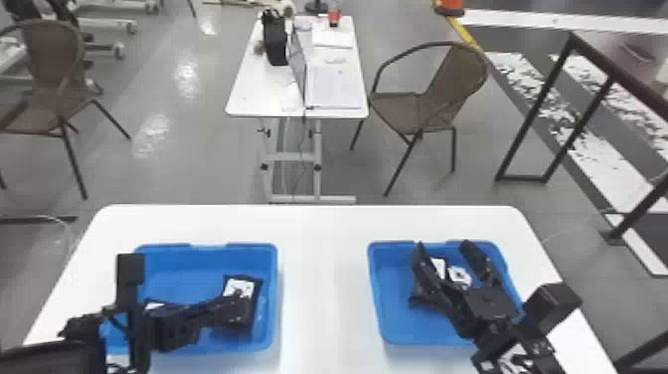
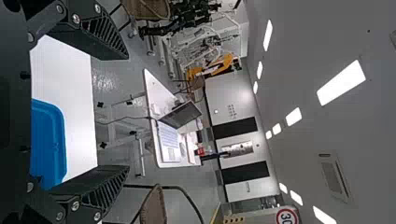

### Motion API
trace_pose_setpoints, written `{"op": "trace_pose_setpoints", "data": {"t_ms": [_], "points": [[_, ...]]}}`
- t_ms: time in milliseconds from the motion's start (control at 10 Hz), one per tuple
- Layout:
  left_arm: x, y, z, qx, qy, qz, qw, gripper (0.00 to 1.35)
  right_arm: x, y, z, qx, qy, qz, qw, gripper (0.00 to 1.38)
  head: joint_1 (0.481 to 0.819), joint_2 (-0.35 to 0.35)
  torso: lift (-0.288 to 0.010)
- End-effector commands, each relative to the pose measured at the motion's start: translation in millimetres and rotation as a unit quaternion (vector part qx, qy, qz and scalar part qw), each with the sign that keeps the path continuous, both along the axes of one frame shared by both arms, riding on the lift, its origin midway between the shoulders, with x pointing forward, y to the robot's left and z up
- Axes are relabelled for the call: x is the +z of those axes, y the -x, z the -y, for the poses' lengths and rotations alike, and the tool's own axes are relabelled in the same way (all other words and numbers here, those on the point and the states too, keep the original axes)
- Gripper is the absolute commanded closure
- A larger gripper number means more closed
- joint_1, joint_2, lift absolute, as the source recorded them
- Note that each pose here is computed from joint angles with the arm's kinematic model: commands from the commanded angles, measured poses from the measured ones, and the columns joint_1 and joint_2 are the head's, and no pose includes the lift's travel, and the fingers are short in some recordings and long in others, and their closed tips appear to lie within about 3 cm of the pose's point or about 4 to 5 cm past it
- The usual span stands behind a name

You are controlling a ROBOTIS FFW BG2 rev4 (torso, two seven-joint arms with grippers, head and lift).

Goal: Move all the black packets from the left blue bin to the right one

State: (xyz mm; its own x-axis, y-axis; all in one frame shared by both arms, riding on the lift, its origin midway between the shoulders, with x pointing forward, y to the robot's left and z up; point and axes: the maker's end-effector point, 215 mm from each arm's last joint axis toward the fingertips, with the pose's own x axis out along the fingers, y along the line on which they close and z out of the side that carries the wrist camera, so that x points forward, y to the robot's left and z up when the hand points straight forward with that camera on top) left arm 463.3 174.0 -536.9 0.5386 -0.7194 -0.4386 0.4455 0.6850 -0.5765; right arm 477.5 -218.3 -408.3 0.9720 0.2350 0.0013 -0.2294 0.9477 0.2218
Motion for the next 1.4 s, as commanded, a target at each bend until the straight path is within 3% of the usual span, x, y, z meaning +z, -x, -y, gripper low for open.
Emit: {"op": "trace_pose_setpoints", "data": {"t_ms": [0, 300, 400, 500, 700, 1000, 1300], "points": [[-3.1, -5.9, -19.9, 0.037, -0.012, 0.008, 0.9992, 0.07, -1.9, 0.8, -1.4, 0.000, -0.005, -0.002, 1.000, 0.20, 0.695, -0.056, 0.000], [-8.1, -24.6, -44.4, 0.074, -0.064, -0.009, 0.9952, 0.13, -7.4, 2.3, -0.8, -0.001, -0.012, -0.009, 1.000, 0.20, 0.695, -0.008, 0.000], [-7.5, -25.5, -35.6, 0.080, -0.046, -0.034, 0.9952, 0.13, -8.0, 2.0, -0.5, -0.002, -0.015, -0.009, 1.000, 0.20, 0.695, 0.000, 0.000], [-0.6, -30.3, -32.1, 0.087, -0.028, -0.027, 0.9954, 0.13, -8.6, 1.7, -2.0, -0.001, -0.017, -0.010, 1.000, 0.20, 0.695, 0.001, 0.000], [-2.6, -37.5, -40.0, 0.103, -0.048, -0.020, 0.9933, 0.14, -11.0, 2.3, -2.0, -0.002, -0.024, -0.013, 1.000, 0.20, 0.695, -0.009, 0.000], [-24.7, -32.3, -54.1, 0.082, -0.117, -0.066, 0.9875, 0.14, -13.3, 0.9, -3.8, -0.002, -0.032, -0.015, 0.999, 0.20, 0.695, 0.008, 0.000], [-43.3, -44.2, -26.4, 0.029, -0.128, -0.085, 0.9877, 0.16, -12.6, -3.4, -8.3, 0.001, -0.040, -0.014, 0.999, 0.20, 0.695, 0.003, 0.000]]}}
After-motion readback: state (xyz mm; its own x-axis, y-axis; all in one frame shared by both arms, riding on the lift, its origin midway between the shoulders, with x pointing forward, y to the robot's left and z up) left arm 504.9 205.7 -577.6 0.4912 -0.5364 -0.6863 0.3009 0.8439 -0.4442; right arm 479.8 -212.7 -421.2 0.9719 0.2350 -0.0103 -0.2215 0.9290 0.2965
